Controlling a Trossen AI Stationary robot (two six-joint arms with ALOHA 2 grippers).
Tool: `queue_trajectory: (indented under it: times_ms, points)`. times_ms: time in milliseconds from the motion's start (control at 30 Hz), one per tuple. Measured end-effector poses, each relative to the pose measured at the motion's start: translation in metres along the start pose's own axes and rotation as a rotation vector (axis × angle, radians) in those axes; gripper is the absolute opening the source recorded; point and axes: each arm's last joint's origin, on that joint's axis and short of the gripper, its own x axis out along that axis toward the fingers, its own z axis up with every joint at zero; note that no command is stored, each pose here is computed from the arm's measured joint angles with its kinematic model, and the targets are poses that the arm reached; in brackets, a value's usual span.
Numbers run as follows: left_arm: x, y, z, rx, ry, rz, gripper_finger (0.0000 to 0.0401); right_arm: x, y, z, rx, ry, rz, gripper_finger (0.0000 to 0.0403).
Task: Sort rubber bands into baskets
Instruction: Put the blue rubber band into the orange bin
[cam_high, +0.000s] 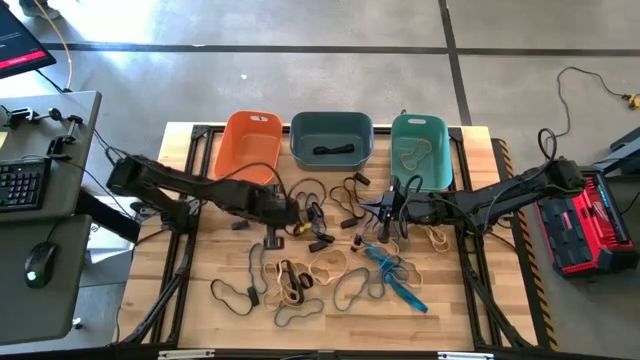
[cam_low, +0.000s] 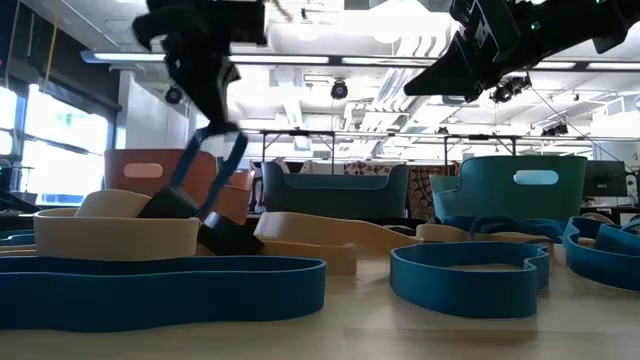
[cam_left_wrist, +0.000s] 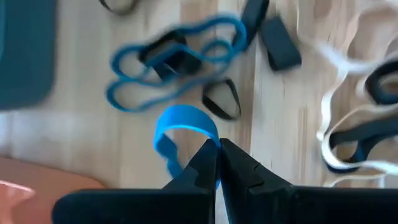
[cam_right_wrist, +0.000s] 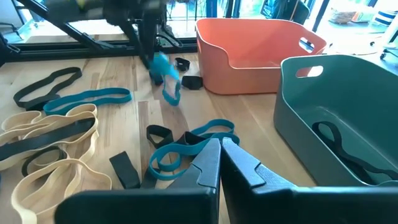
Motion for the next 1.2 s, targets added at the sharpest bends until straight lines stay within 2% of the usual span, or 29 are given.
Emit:
queue_trajectory:
  times_ms: [167, 300, 500, 900, 1200]
  points:
    - [-0.033, 0.028, -0.006, -0.079, -0.108, 0.024, 0.0000, 0.001, -0.002, 0.000, 0.000, 0.000, -0.008, 0.0000]
    - [-0.058, 0.056, -0.015, -0.153, -0.190, 0.106, 0.0000, 0.002, -0.004, 0.000, 0.006, 0.000, -0.019, 0.0000]
    - [-0.073, 0.100, -0.028, -0.256, -0.227, 0.208, 0.0000, 0.003, -0.008, 0.001, 0.011, 0.000, -0.033, 0.0000]
    - [-0.062, 0.181, -0.053, -0.466, -0.125, 0.398, 0.0000, 0.003, -0.009, 0.001, 0.021, 0.000, -0.039, 0.0000]
    - [-0.026, 0.213, -0.058, -0.508, -0.019, 0.389, 0.0000, 0.003, -0.009, 0.001, 0.021, 0.001, -0.039, 0.0000]
